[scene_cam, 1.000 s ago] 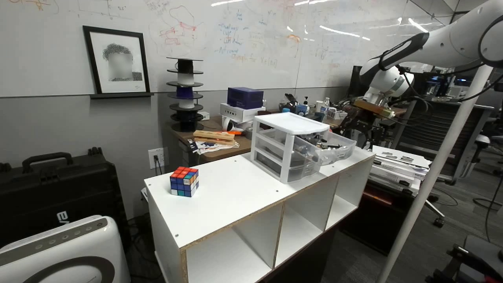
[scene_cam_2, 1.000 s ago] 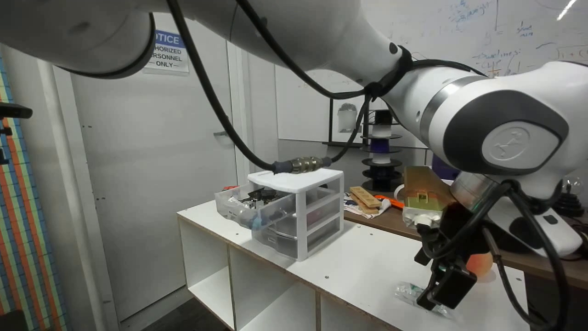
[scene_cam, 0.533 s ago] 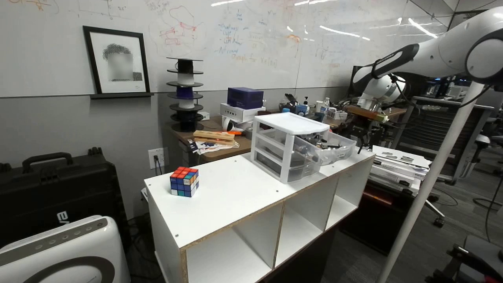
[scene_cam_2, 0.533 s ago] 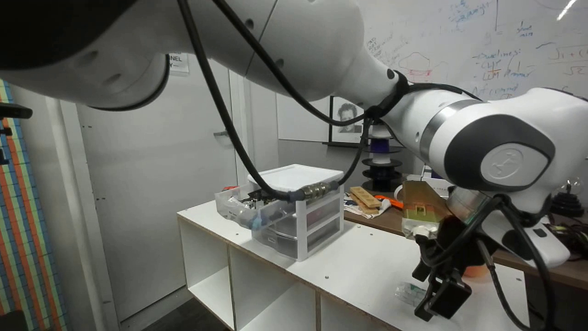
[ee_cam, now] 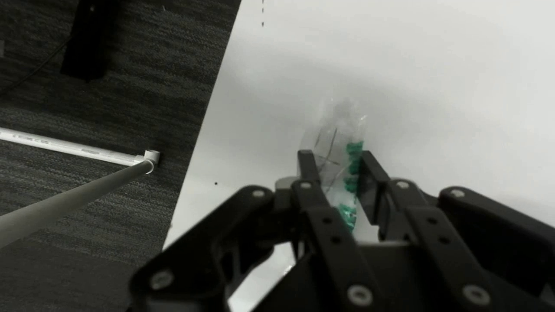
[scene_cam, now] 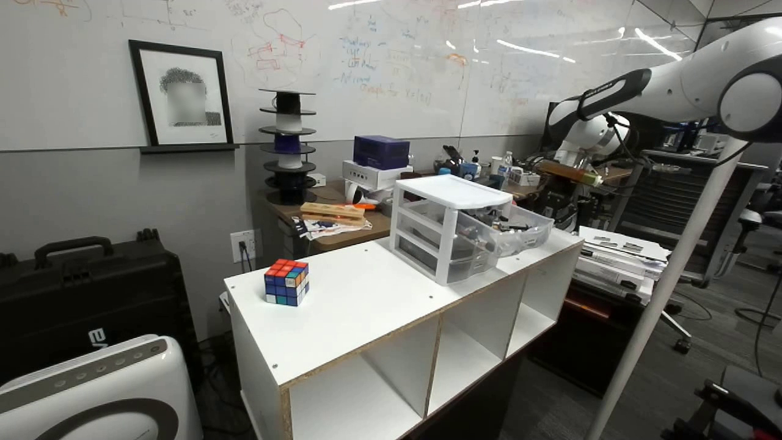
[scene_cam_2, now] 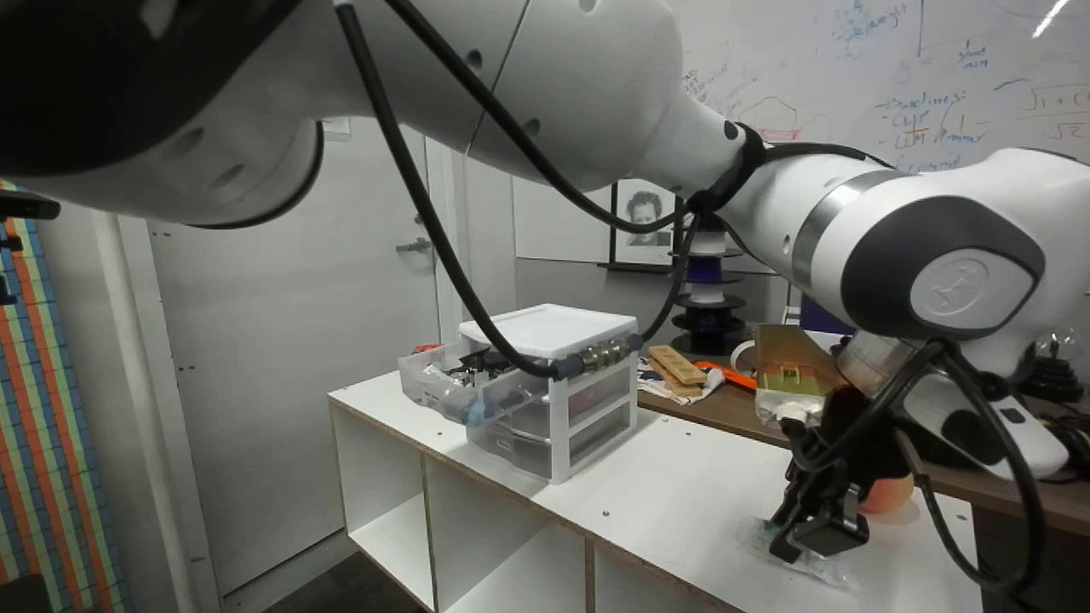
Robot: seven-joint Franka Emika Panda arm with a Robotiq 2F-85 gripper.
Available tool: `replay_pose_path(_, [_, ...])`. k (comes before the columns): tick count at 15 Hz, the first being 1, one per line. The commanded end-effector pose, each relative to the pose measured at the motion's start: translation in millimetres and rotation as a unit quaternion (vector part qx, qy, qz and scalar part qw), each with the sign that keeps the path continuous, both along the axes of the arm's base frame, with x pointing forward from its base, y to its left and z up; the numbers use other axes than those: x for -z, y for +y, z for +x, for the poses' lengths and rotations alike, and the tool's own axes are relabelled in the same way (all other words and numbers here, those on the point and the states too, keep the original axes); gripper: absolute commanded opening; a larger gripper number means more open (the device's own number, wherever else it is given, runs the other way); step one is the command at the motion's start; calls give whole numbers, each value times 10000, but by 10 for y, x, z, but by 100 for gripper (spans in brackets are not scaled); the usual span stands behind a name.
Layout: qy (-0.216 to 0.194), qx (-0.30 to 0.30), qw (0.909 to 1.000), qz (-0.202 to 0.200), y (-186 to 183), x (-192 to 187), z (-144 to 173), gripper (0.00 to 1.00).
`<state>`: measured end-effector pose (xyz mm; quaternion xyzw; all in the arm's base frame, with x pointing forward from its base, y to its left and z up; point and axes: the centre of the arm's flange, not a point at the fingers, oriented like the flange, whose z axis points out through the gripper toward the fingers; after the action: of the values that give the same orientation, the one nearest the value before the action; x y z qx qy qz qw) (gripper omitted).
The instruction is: Pick up the plastic and the object on the table and put them in the drawer then close the drawer.
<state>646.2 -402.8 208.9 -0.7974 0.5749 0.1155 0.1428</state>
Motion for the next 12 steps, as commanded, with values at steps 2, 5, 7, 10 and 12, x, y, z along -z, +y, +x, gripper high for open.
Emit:
replay_pose_path(2, [110, -124, 9998, -101, -132, -118, 137, 0])
replay_pose_path(5, [124, -241, 9996, -104, -109, -143, 76, 0])
replay_pose_path(7, [48, -448, 9989, -121, -15, -225, 53, 0])
replay_pose_path(10, [-165, -1008, 9944, -270, 234, -501, 24, 0])
replay_pose_path(12, [-429, -1457, 9876, -387, 482, -806, -2, 0])
